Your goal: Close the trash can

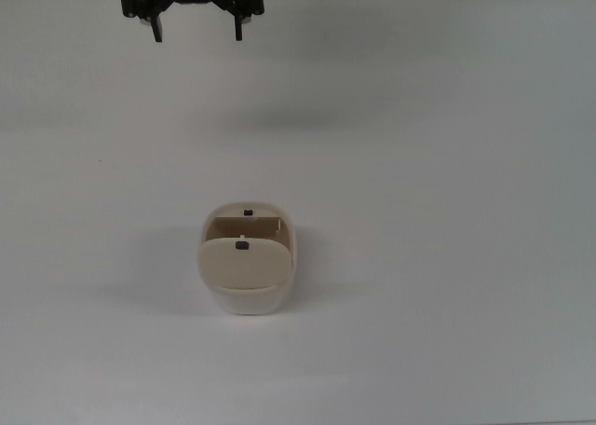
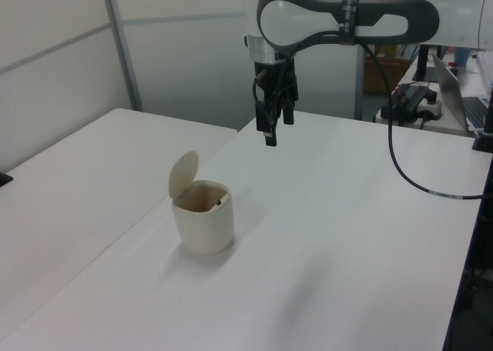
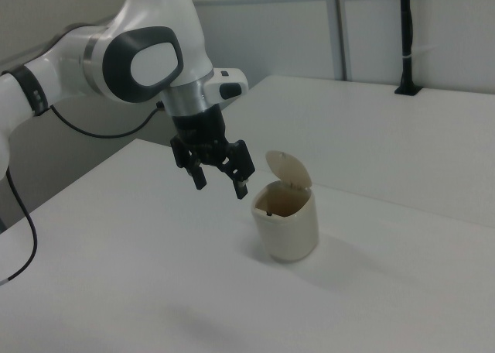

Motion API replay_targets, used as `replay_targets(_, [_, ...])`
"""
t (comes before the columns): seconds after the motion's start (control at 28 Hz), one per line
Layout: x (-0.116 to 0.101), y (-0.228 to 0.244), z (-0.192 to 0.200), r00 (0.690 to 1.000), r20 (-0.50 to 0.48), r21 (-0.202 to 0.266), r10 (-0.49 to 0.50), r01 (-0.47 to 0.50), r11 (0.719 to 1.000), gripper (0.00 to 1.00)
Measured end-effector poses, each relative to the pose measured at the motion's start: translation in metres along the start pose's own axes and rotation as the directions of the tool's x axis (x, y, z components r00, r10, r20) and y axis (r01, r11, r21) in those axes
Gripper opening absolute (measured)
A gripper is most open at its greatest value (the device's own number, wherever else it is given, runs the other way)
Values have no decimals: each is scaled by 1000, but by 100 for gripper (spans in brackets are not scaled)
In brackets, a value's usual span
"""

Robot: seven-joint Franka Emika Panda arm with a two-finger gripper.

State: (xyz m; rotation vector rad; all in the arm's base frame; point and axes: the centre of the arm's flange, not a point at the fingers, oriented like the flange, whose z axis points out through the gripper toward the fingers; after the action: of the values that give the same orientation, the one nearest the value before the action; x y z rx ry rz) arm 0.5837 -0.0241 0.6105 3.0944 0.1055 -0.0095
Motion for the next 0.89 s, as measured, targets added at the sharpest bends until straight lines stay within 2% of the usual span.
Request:
replay_targets(0.07, [0,0,0,1000,0,0,-2,2,1000,100])
replay_targets(0.14, [0,0,-1,1000,-1,0,-15,15,1000,94])
replay_targets(0.21, [0,1,-1,999,-3,-1,-38,38,999,85])
replay_targets(0.36, [-1,2,-3,998,-6,-1,-58,58,998,72])
replay_targets(0.39, [-1,2,-4,998,-7,-1,-62,61,998,65])
replay_targets(0.54, [-1,3,-4,998,-8,-2,-65,65,998,53])
replay_targets(0.61, [-1,3,-4,998,-8,-2,-66,66,998,41])
replay_targets(0.89, [0,0,-4,997,-9,0,-71,71,997,13])
